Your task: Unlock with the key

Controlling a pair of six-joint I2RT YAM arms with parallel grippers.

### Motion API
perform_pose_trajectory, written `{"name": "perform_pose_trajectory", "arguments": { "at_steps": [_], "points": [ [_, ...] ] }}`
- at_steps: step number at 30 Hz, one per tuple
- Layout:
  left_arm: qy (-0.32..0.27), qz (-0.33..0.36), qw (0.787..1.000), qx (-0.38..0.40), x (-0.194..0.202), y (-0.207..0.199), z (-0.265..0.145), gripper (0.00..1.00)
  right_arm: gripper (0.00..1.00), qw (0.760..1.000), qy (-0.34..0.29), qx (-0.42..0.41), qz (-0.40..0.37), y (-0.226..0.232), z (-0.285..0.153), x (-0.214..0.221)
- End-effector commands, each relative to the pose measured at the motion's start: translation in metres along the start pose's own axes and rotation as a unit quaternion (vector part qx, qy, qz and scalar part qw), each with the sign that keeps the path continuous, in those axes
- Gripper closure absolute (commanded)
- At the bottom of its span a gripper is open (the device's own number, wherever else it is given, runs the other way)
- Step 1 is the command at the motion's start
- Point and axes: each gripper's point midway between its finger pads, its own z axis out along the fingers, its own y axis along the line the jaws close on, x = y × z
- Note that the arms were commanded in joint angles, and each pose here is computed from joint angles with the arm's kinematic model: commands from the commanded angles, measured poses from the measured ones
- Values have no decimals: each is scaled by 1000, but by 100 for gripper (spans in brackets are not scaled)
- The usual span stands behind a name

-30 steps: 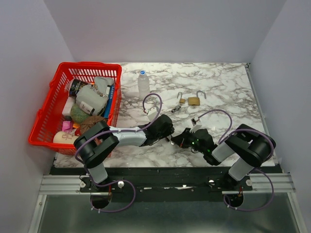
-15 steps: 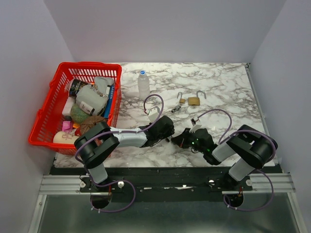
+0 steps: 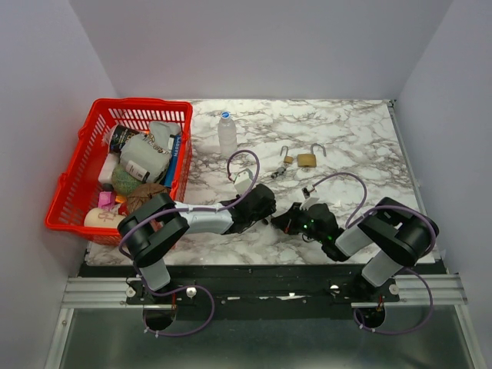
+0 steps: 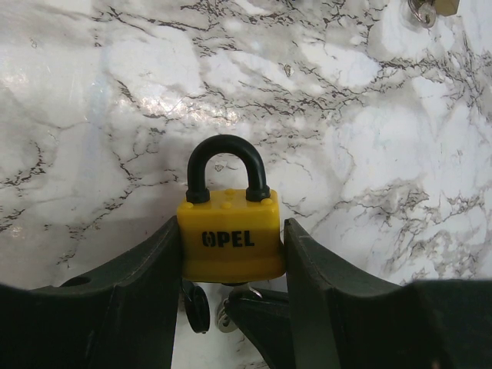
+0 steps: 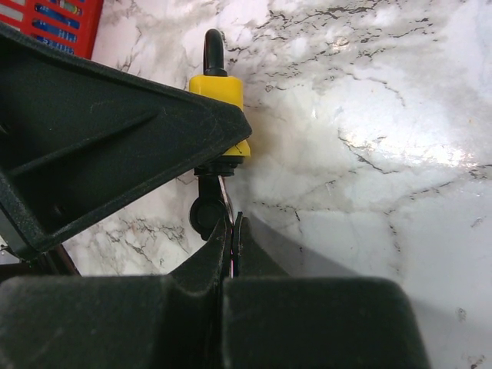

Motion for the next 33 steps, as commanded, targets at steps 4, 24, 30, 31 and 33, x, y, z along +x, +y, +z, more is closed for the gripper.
{"name": "perform_pose_trajectory", "arguments": {
  "at_steps": [4, 24, 30, 31, 33],
  "points": [
    [146, 43, 988, -9, 87, 19, -29, 100, 99, 984, -177, -22, 3, 26, 16, -93],
    [279, -28, 960, 7, 88, 9, -46, 100, 99, 994, -111, 3, 10, 18, -16, -59],
    [299, -51, 953, -14, 81, 23, -47, 100, 99, 996, -85, 34, 21, 8, -22, -43],
    [299, -55, 952, -23, 80, 27, -47, 100, 99, 996, -81, 37, 28, 6, -23, -41],
    [292, -61, 954, -31, 75, 31, -44, 100, 99, 996, -73, 46, 33, 4, -24, -36]
  ]
}}
